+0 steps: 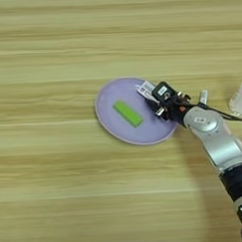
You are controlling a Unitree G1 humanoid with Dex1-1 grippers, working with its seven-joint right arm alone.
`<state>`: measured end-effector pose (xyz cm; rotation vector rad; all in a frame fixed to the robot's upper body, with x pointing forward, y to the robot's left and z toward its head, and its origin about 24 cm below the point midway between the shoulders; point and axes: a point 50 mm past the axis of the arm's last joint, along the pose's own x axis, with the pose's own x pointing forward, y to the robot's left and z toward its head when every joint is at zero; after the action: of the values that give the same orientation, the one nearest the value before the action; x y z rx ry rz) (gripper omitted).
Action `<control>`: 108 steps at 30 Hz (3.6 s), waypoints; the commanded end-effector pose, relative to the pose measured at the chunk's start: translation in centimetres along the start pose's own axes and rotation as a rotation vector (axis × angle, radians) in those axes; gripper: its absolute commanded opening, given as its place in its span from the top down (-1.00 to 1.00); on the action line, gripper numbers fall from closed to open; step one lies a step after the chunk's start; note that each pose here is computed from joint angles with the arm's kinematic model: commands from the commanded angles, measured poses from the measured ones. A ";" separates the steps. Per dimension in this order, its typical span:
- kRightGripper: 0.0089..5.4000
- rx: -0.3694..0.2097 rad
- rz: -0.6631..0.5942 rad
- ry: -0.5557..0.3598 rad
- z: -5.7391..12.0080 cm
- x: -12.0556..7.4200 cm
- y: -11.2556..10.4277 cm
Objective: Move the objects on the table
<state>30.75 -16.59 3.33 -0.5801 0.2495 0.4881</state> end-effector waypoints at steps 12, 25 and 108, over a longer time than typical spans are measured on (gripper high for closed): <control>0.23 -0.039 -0.118 -0.168 4.3 -0.8 -3.3; 0.23 0.018 -0.199 -0.214 5.2 -1.8 -4.9; -0.24 0.141 -0.265 0.047 -0.9 0.5 -6.3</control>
<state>32.89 -21.46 2.73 -0.4560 0.3329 0.2106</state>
